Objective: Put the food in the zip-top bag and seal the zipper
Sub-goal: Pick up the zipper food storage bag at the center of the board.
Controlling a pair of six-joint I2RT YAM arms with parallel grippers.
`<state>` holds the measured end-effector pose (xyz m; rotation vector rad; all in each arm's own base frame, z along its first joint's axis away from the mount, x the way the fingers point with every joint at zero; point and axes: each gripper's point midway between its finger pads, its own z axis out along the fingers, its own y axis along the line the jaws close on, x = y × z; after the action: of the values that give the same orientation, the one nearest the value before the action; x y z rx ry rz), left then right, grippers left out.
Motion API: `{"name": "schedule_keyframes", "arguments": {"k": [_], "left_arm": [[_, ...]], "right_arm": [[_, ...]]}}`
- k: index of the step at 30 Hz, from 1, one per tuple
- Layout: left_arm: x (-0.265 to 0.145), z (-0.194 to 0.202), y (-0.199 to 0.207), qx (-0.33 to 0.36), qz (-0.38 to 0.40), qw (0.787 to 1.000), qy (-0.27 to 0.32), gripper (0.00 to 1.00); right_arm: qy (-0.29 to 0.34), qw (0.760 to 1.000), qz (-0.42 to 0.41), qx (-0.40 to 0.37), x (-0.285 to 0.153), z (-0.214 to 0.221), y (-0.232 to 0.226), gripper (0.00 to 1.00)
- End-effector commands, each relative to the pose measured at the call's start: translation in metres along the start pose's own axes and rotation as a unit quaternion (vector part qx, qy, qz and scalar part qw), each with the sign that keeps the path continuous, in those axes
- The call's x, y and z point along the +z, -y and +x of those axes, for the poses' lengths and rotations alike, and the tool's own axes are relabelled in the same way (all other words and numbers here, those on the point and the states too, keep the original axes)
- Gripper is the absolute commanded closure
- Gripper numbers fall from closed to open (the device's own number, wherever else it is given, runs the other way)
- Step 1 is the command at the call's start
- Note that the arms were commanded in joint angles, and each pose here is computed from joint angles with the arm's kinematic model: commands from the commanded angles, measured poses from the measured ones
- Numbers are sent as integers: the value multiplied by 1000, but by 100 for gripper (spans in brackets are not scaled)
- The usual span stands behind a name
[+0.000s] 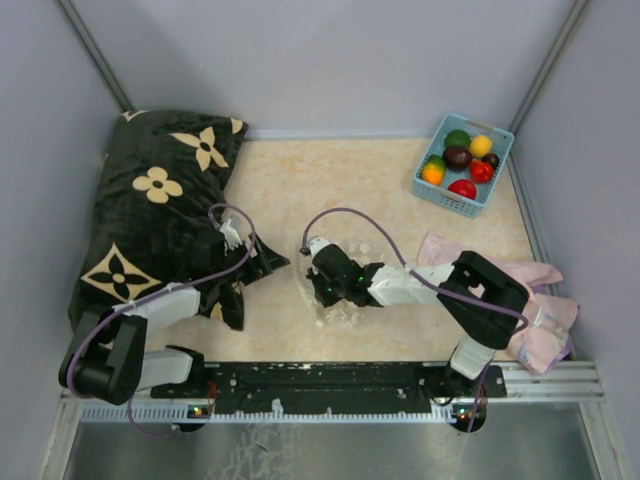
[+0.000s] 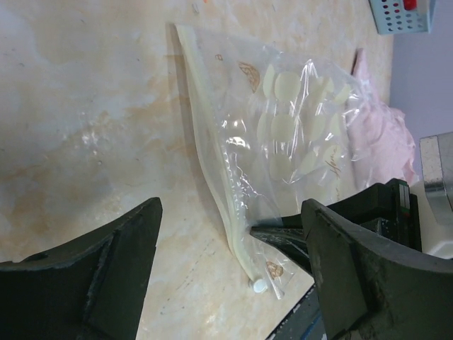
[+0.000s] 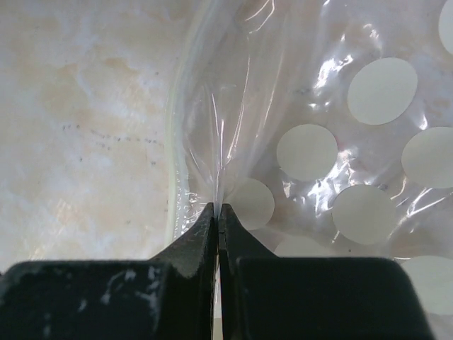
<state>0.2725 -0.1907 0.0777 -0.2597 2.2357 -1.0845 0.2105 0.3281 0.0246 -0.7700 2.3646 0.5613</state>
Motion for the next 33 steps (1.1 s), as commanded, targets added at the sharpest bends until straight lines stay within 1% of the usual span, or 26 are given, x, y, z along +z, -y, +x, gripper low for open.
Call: {"name": "schedule_keyframes", "arguments": {"k": [1, 5, 10, 14, 18, 25, 29, 33], "left_arm": [[-10, -4, 27, 9, 60, 998, 11, 17], [-18, -5, 36, 17, 75, 997, 17, 20], [-23, -3, 42, 19, 86, 996, 17, 25], [-23, -3, 44, 13, 91, 996, 14, 30], [-23, -6, 43, 11, 85, 996, 26, 37], [-19, -3, 35, 9, 71, 997, 17, 42], [-16, 0, 33, 6, 71, 997, 9, 44], [-14, 1, 41, 5, 87, 996, 0, 43]], "right_arm": [[100, 989, -109, 10, -32, -48, -31, 100], [144, 979, -143, 17, -55, -66, -37, 100], [168, 973, -155, 13, -68, -76, -40, 100], [173, 971, -162, 12, -71, -77, -42, 100], [176, 970, -166, 14, -72, -76, -43, 100], [180, 969, -166, 15, -73, -75, -42, 100], [183, 968, -170, 14, -73, -76, -43, 100], [180, 968, -173, 13, -70, -75, -44, 100]]}}
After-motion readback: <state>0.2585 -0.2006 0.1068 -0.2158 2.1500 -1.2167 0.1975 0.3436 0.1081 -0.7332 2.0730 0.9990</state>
